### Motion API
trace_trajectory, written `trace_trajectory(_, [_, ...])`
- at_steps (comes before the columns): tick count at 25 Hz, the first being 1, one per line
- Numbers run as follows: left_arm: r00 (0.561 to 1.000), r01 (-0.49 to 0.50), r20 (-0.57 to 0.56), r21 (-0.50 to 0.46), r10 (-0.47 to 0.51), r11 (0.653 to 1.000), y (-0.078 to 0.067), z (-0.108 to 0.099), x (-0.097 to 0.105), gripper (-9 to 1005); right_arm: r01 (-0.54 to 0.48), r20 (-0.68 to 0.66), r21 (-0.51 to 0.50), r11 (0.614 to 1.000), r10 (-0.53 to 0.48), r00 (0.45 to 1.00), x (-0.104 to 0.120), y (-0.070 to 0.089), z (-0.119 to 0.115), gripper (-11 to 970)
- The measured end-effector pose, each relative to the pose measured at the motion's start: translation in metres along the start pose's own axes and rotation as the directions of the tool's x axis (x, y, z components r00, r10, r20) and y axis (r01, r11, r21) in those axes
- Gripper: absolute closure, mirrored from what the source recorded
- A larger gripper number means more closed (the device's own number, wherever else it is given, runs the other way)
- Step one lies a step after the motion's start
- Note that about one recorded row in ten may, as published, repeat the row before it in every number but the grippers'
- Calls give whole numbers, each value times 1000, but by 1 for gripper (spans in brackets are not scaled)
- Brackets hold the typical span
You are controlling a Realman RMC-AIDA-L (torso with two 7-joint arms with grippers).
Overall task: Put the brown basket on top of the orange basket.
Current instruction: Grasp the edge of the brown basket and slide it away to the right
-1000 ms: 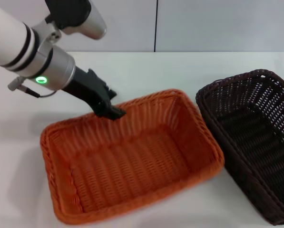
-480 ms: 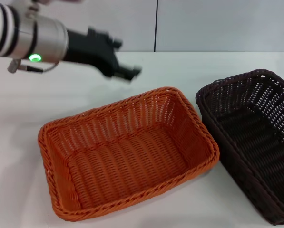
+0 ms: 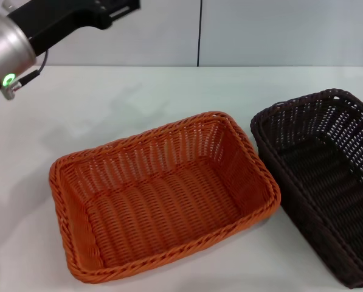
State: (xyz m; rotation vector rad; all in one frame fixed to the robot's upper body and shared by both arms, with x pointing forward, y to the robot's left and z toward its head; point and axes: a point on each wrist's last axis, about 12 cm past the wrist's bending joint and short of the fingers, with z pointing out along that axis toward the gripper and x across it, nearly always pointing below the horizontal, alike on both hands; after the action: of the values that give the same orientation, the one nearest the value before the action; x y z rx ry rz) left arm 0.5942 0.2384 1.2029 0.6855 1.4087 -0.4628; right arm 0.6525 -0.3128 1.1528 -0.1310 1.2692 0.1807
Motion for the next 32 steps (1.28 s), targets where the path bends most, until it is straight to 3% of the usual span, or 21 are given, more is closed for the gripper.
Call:
trace_trajectory(1, [1000,0,0,0,0,1000,0,0,0,153,24,-13,-57,998,-24,1000,-4,-1,2,475])
trace_trajectory(2, [996,25,81,-33,-23,999,-1,-7,13,153,62,-29,-122,991,-66,997,-8,-2,4,475])
trace_trajectory(3, [967,67,253,-91,-42,994,-5,-24,39,153,89,-42,-165,982,-98,994,-10,-1,5,475])
trace_trajectory(5, [949,69,313,-114,-30,991,-8,-31,50,153,144,-76,-259,955,-168,983,-14,-3,6,475])
trace_trajectory(7, [894,48,445,-206,50,977,-16,-51,72,153,149,-117,-322,935,-195,974,-18,-8,6,475])
trace_trajectory(13, [895,77,443,-256,46,964,-21,-63,90,153,25,-228,-375,927,-118,966,-44,-33,-3,475])
trace_trajectory(16, [898,79,438,-258,43,963,-21,-63,92,153,-48,-340,-420,906,-108,934,-57,-40,-5,475])
trace_trajectory(18, [907,88,421,-263,32,961,-22,-65,96,154,-88,-440,-457,885,-139,887,-63,-40,-4,475])
trace_trajectory(22, [911,93,412,-268,26,959,-22,-66,98,154,-123,-584,-596,794,-323,745,-76,-33,-3,475])
trace_trajectory(26, [920,102,392,-287,19,953,-19,-65,101,154,-133,-580,-742,657,-529,620,-85,-28,-12,475])
trace_trajectory(32, [924,109,383,-292,11,950,-17,-60,102,154,-239,-600,-798,553,-697,393,-82,-19,-21,475])
